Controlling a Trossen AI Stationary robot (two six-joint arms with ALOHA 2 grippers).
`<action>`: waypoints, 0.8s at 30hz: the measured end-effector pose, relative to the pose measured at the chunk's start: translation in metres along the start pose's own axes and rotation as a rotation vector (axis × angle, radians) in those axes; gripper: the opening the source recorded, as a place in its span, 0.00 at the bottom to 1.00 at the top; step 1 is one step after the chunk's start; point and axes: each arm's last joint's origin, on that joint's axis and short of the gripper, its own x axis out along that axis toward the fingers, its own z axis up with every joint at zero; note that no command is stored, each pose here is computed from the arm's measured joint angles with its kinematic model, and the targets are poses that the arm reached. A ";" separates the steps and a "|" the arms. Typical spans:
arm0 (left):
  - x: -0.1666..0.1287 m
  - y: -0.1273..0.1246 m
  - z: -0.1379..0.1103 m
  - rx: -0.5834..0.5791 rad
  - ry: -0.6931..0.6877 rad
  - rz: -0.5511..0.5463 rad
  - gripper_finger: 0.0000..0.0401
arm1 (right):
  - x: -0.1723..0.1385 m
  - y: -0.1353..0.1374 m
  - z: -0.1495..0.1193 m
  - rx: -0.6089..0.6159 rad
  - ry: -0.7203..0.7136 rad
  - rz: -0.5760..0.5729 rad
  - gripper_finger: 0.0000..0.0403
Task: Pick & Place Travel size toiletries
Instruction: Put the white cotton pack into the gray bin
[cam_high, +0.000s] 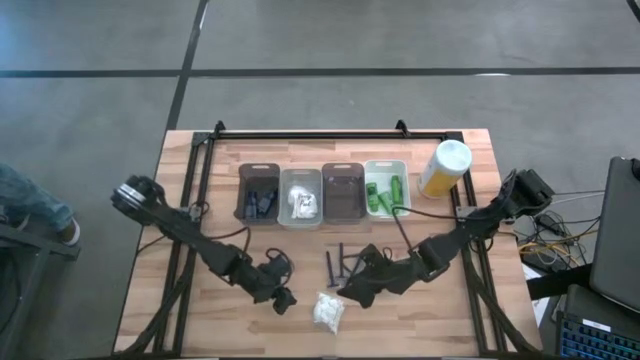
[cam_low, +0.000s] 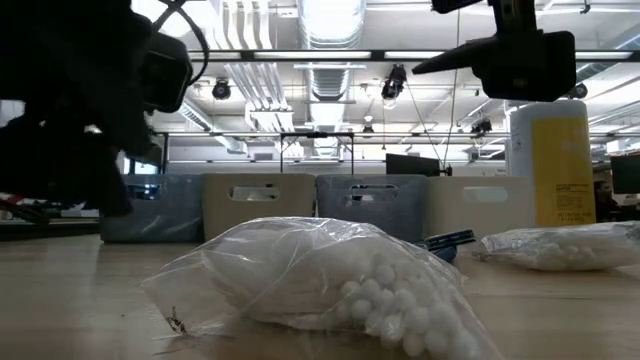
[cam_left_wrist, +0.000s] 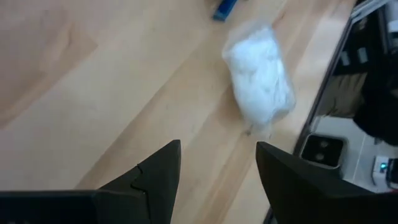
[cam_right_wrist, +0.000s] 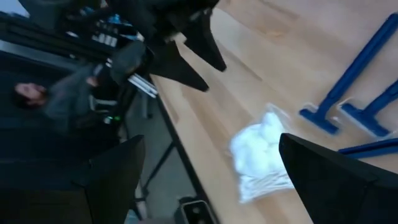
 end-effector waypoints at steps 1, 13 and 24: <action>0.001 0.000 -0.002 0.007 0.007 0.001 0.53 | 0.000 0.000 0.000 0.010 -0.003 0.013 0.90; 0.000 0.002 -0.004 0.069 -0.051 0.028 0.53 | -0.002 0.014 0.007 0.022 -0.157 0.047 0.90; 0.000 0.001 -0.007 0.218 -0.016 0.026 0.53 | -0.009 0.039 0.010 0.144 -0.259 0.111 0.90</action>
